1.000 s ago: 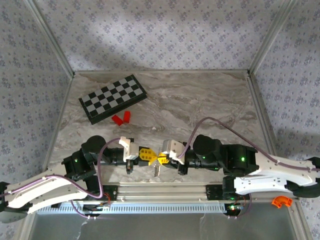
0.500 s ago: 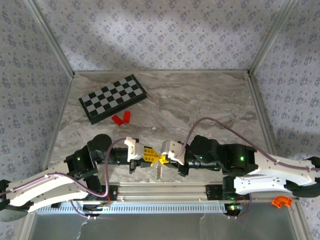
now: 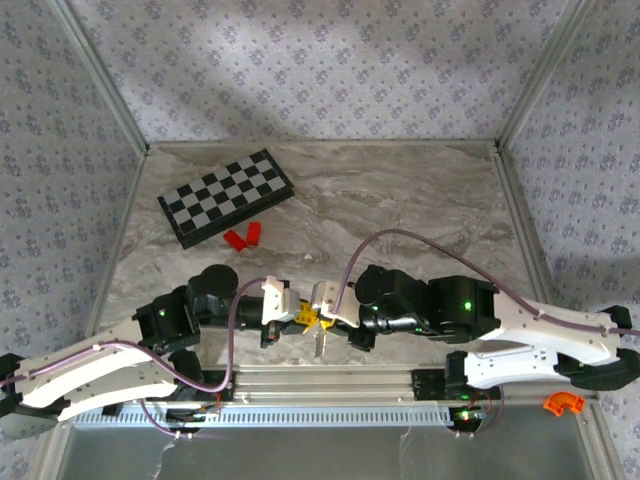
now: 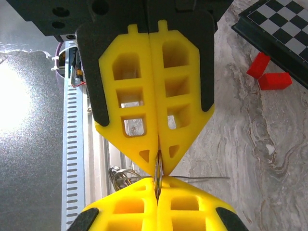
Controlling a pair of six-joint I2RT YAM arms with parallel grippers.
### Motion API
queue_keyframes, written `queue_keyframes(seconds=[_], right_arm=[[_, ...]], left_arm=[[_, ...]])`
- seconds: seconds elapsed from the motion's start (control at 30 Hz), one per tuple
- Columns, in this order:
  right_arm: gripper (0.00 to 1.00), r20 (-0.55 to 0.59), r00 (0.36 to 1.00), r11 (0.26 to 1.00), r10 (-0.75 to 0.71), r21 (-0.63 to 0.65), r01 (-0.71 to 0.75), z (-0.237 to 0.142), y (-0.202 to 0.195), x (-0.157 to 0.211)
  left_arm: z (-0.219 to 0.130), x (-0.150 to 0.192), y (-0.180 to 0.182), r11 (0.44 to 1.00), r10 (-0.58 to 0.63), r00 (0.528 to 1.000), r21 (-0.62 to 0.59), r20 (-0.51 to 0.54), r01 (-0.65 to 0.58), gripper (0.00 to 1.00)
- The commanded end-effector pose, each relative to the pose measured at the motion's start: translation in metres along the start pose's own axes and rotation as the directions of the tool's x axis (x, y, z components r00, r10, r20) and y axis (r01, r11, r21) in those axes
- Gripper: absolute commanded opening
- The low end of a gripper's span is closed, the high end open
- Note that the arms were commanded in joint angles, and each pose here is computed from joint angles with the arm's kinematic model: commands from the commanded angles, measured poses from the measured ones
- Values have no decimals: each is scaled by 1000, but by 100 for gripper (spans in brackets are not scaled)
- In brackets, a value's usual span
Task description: Put the keys on the keyring
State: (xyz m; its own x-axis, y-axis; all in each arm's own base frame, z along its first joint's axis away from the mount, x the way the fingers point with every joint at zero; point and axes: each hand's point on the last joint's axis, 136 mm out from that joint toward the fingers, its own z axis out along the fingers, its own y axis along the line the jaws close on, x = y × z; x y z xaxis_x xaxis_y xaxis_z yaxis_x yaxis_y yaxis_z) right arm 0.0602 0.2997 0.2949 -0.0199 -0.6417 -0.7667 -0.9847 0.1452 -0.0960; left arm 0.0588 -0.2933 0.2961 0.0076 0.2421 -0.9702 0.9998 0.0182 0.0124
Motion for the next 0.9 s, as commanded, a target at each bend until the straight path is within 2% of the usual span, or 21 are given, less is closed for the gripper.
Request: queue_keyframes(seconds=[0.0,0.13,0.23,0.3,0.4,0.53,0.73,0.87], right_arm=[[0,48,999,1000,-9,-25,10,-10,4,-14],[0,112,994,1000,-14,26,11,-10,-4,-21],[6,186,982,999,-1,40,-7,-10,-5,-23],[11,287,958,999,9,32,-19,-15,-4,-33],[16,387,922,999,18,30,-33,-26,-3,-39],[17,435,900,999,30,18,-43,-31,-1,-41],[14,446,894,999,36,17,-49,-28,0,-41],[2,442,896,999,36,21,-50,-25,0,-40]], left_arm=[[-9,-25,3,1000,14,997,-27,73,-12,0],[-17,-45,0,1000,9,983,-25,184,-4,0],[-23,-62,-4,1000,-1,958,-4,288,2,0],[-25,-69,-7,1000,-10,943,18,333,5,0],[-24,-71,-12,998,-28,932,58,360,8,0],[-22,-69,-15,996,-50,925,85,376,19,0],[-20,-66,-16,995,-63,921,95,385,28,0],[-18,-61,-15,995,-68,926,91,372,37,0]])
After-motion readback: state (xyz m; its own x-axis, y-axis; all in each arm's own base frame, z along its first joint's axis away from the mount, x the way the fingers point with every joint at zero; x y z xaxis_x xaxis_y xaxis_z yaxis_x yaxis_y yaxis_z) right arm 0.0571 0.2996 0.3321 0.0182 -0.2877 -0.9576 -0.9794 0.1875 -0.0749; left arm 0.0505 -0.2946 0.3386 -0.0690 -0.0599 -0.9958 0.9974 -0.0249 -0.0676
